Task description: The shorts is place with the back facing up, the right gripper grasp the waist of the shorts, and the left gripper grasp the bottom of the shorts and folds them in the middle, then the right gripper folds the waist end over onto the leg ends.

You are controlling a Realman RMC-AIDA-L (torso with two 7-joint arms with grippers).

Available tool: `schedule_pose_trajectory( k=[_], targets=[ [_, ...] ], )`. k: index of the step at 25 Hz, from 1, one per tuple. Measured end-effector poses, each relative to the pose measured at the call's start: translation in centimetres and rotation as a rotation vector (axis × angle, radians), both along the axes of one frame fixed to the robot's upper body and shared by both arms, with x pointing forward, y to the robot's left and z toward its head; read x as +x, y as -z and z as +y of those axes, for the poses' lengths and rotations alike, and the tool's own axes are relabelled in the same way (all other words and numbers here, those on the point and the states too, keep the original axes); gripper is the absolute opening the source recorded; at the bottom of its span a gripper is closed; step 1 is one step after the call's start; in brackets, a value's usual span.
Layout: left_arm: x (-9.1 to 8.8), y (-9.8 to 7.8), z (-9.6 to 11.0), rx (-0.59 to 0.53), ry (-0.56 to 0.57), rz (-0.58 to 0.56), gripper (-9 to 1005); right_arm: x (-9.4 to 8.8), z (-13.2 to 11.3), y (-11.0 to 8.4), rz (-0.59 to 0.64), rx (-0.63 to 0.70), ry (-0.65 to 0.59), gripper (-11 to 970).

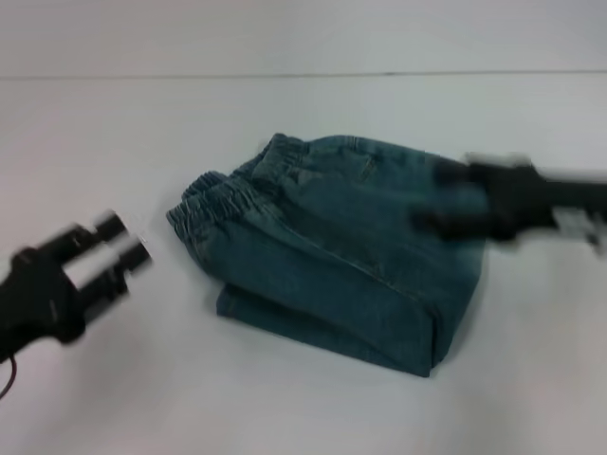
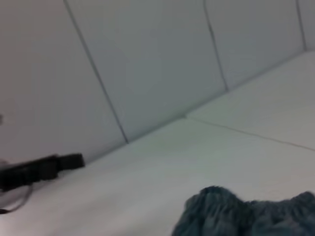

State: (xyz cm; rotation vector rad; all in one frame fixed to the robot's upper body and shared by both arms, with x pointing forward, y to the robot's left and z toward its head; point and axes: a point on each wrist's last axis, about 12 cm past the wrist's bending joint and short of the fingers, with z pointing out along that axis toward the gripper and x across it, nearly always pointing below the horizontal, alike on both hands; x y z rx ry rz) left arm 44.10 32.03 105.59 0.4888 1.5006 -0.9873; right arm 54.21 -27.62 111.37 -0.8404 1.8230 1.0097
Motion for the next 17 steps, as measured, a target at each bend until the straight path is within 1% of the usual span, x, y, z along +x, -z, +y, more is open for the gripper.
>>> schedule_pose_trajectory(
  k=[2, 3, 4, 5, 7, 8, 10, 14, 17],
  targets=[
    [0.1, -0.3, 0.1, 0.040, 0.102, 0.079, 652, -2.8, -1.8, 1.9, -0.006, 0.069, 0.005, 884],
    [0.3, -0.4, -0.1, 0.065, 0.149, 0.125, 654, -3.8, -2.4, 2.5, -0.013, 0.089, 0.012, 907],
    [0.4, -0.3, -0.3, 0.080, 0.175, 0.156, 657, -4.7, -2.8, 3.1, -0.022, 0.105, 0.017, 930],
    [0.6, -0.2, -0.4, 0.096, 0.195, 0.180, 660, -5.6, -3.2, 3.8, -0.029, 0.118, 0.025, 930],
    [0.9, 0.1, -0.8, 0.116, 0.214, 0.206, 665, -6.9, -3.6, 4.7, -0.035, 0.128, 0.036, 930],
    [0.9, 0.1, -0.9, 0.122, 0.219, 0.210, 668, -7.2, -3.7, 5.1, -0.033, 0.125, 0.044, 930],
    [1.1, 0.3, -1.2, 0.134, 0.235, 0.219, 735, -7.6, -3.9, 5.6, -0.025, 0.114, 0.061, 930],
    [1.4, 0.2, -1.4, 0.145, 0.246, 0.233, 868, -7.7, -4.1, 5.8, -0.019, 0.104, 0.068, 930],
    [1.4, 0.2, -1.3, 0.148, 0.244, 0.235, 868, -7.7, -4.0, 5.8, -0.021, 0.104, 0.067, 930]
  ],
)
